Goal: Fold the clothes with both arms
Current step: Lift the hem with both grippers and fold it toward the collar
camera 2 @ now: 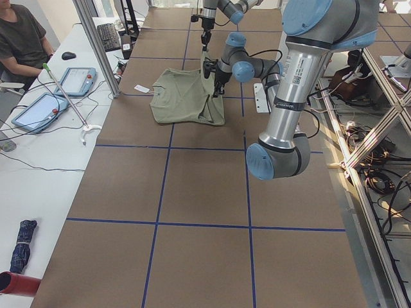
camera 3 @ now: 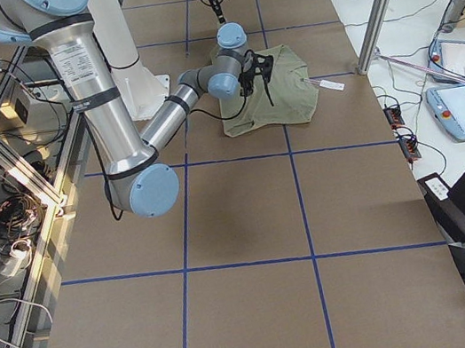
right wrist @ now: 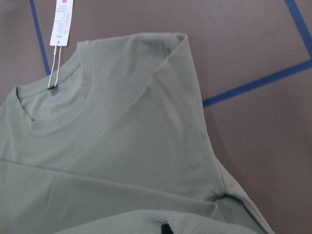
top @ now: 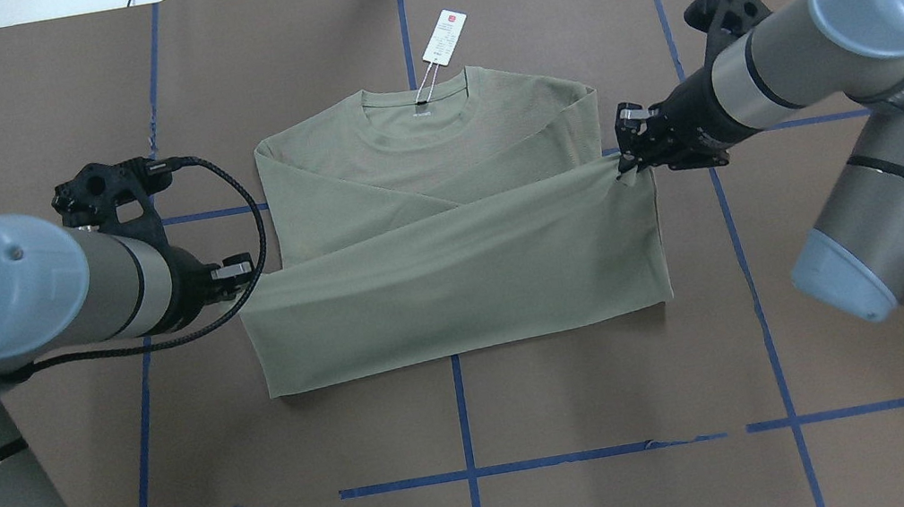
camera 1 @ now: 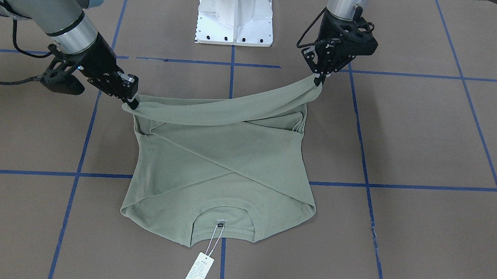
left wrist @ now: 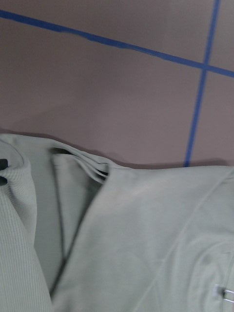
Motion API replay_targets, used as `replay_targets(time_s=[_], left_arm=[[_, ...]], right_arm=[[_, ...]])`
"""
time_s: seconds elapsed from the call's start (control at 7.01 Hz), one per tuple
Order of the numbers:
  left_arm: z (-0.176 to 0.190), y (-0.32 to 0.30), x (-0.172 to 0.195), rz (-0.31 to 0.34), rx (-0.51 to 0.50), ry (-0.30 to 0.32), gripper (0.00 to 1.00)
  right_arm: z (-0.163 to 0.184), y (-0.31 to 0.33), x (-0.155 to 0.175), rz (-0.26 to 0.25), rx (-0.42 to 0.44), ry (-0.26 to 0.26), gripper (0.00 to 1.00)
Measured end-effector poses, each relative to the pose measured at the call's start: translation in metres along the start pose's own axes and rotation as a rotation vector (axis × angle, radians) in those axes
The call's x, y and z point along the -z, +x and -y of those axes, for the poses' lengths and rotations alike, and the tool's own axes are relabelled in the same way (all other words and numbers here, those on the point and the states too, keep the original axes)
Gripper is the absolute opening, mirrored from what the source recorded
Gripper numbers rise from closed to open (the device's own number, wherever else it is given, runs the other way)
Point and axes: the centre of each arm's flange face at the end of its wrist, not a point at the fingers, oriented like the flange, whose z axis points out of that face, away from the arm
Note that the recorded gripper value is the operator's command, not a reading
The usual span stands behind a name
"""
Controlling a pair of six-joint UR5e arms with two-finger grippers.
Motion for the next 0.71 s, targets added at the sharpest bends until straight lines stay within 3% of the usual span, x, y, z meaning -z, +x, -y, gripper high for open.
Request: replay_targets(time_s=[0.29, 0.71], left_arm=[[0.044, -0.009, -0.044, 0.022, 0.027, 0.048, 0.0], [0.097, -0.003, -0.106, -0.003, 0.055, 0.1, 0.0]], right_arm=[[0.053, -0.015, -0.024, -0.039, -0.025, 0.045, 0.0], [0.123, -0.05, -0.083, -0.116, -0.058, 0.076, 0.0]])
